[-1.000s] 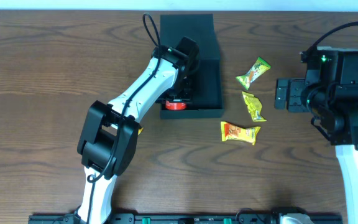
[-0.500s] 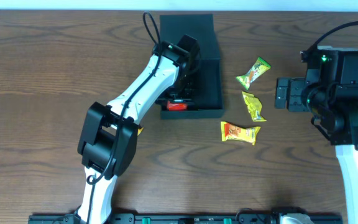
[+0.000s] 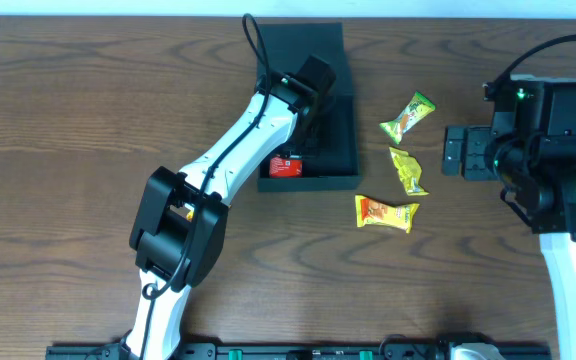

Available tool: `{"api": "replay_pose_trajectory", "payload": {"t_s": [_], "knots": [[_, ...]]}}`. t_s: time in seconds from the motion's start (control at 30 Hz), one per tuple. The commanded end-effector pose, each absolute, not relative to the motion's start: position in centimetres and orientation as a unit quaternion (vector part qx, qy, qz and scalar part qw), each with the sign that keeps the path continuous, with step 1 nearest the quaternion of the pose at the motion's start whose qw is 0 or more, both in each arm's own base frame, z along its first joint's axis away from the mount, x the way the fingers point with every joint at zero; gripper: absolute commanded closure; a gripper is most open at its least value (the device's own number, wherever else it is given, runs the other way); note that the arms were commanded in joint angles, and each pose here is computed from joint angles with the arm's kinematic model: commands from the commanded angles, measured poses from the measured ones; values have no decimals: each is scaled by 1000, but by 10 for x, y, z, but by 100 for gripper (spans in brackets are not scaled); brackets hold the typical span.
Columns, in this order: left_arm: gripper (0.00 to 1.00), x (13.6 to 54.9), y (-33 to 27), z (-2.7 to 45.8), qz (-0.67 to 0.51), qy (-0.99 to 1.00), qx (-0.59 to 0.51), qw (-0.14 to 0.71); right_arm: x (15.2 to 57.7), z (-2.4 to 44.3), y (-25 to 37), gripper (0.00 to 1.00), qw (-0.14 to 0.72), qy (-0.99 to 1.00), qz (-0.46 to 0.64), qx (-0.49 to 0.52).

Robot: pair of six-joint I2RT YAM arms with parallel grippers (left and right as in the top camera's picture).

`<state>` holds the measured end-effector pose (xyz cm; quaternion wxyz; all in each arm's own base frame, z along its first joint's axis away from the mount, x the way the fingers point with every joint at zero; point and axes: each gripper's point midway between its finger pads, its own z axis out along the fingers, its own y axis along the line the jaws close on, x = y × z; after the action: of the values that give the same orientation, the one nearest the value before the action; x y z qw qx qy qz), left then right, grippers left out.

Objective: Pack container
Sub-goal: 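Release the can in the box and withdraw the left gripper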

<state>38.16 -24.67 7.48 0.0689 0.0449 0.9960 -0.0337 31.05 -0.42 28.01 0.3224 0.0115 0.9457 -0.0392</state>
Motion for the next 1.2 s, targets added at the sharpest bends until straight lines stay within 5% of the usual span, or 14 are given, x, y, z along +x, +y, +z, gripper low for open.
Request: {"api": "replay_pose_trajectory", "payload": {"t_s": [0.0,0.13,0.3,0.57,1.17], "knots": [[34,397,-244,84,-21,993,42,105,310,285,-8,1,327,944,-45,20],[39,415,-255,89,-40,987,57,144,310,284,-8,1,326,944,-46,20],[76,449,-264,98,-47,973,72,215,309,284,-9,1,326,944,-48,21],[92,469,-245,63,-32,976,67,203,306,283,-15,1,319,945,-66,27],[94,459,-239,40,-43,985,65,155,305,282,-15,1,316,946,-66,27]]}}
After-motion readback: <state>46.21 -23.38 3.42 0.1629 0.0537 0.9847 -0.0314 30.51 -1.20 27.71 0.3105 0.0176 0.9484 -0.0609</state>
